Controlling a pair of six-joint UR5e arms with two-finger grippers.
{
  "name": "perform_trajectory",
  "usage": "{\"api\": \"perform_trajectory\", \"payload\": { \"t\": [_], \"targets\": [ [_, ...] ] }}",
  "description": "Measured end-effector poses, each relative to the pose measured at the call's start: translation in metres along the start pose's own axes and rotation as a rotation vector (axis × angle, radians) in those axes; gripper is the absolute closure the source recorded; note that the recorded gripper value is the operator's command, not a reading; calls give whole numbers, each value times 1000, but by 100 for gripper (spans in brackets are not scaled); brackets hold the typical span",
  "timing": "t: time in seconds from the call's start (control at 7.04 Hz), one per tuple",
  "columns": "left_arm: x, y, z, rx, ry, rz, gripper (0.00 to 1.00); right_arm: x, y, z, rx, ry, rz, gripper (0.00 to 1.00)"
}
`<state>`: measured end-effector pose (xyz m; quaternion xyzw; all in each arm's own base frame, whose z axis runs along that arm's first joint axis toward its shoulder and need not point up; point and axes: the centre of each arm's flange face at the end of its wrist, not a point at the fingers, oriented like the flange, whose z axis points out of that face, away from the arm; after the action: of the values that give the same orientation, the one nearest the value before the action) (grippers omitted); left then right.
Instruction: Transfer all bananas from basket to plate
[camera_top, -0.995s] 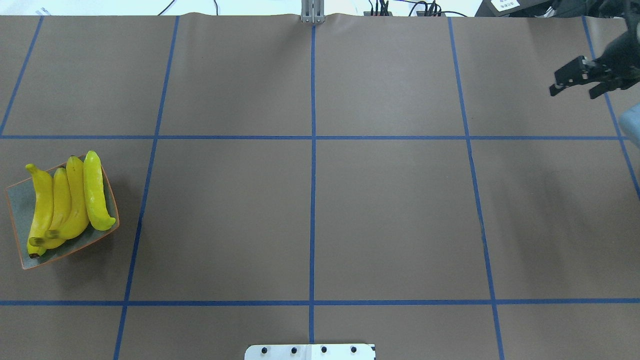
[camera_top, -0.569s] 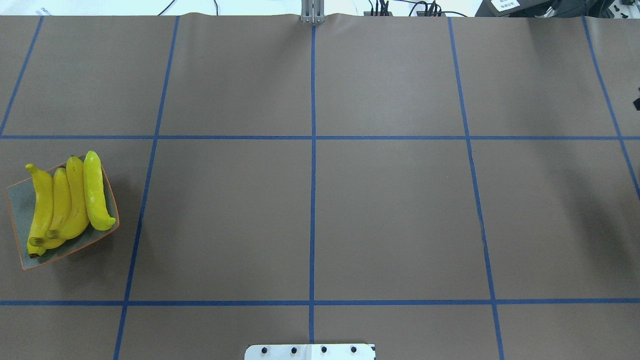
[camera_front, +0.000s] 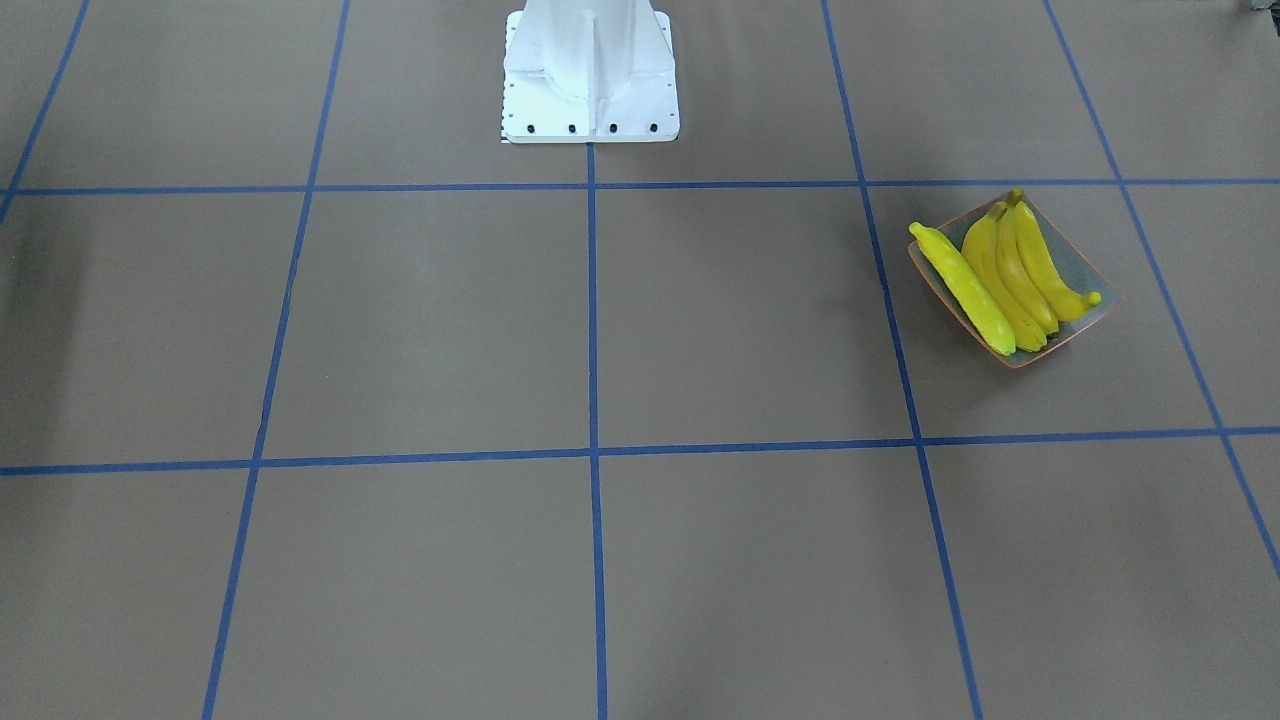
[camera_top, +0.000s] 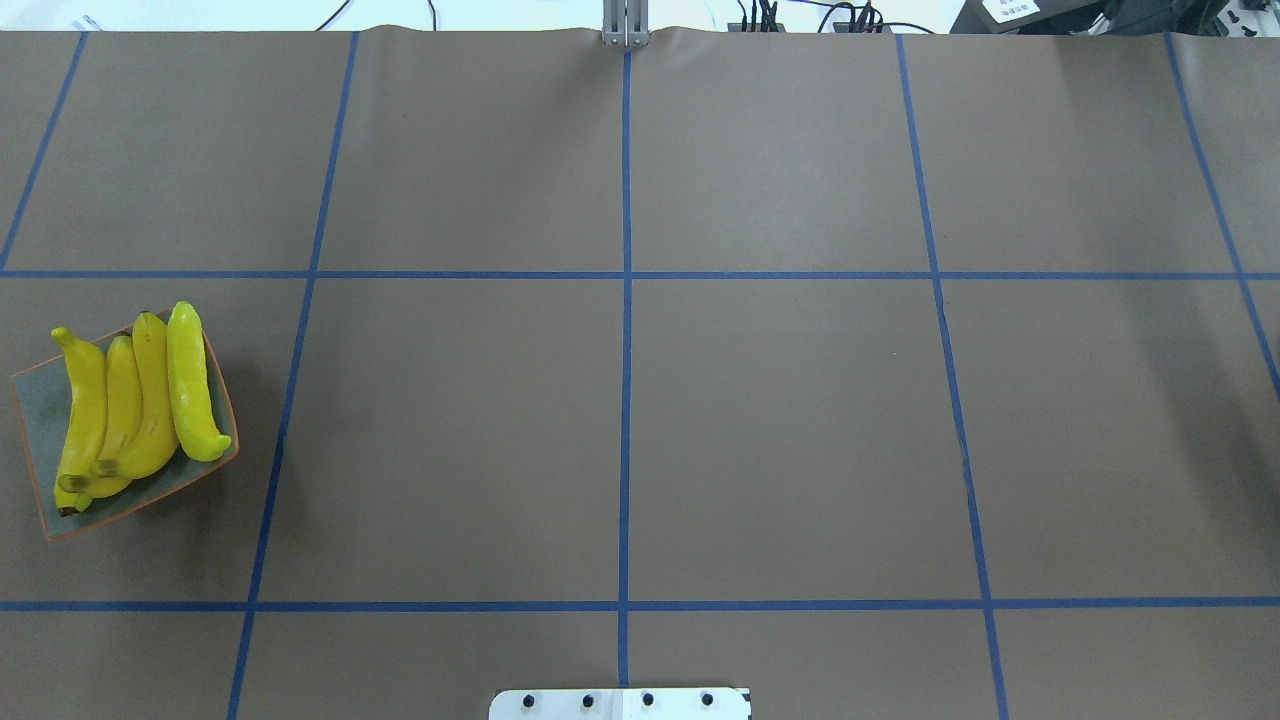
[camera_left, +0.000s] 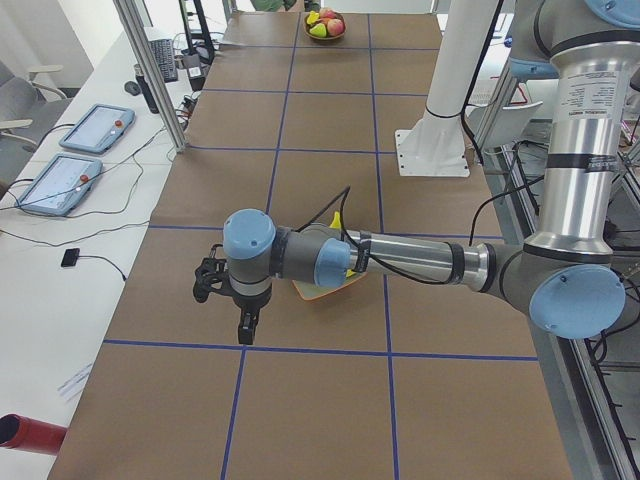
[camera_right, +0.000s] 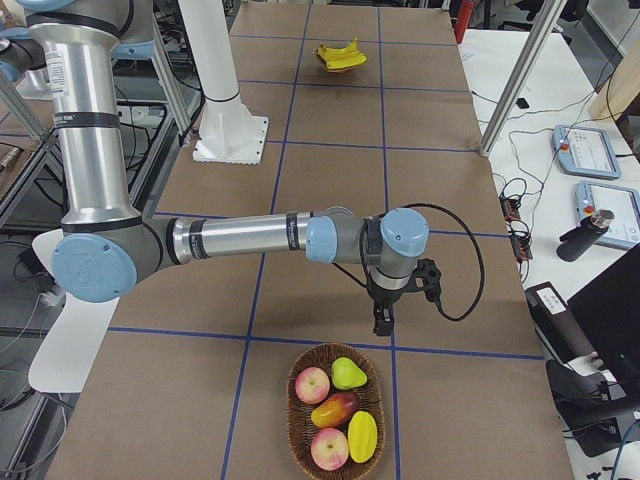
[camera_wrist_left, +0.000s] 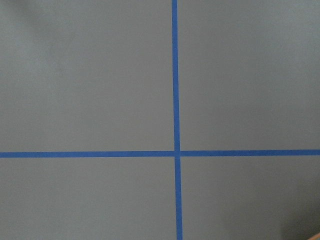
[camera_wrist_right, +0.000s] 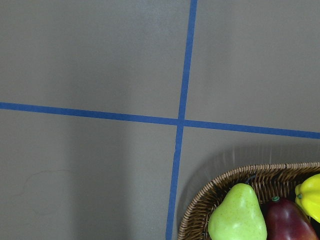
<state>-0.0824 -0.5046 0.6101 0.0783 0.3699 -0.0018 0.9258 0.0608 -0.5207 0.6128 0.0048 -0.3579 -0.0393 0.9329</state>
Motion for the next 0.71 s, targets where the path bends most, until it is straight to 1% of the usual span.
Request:
{"api": "perform_trajectory", "payload": {
  "t": [0.28,0.57,0.71],
  "targets": [
    [-11,18,9,18,-4,25,0,20,16,-2,3,-9,47,0],
    [-17,30,15,15,-7,17,0,31,26,-7,17,-58,109,0],
    [-18,31,16,14,-6,9,0,30,28,-9,22,-72,138,0]
  ]
}}
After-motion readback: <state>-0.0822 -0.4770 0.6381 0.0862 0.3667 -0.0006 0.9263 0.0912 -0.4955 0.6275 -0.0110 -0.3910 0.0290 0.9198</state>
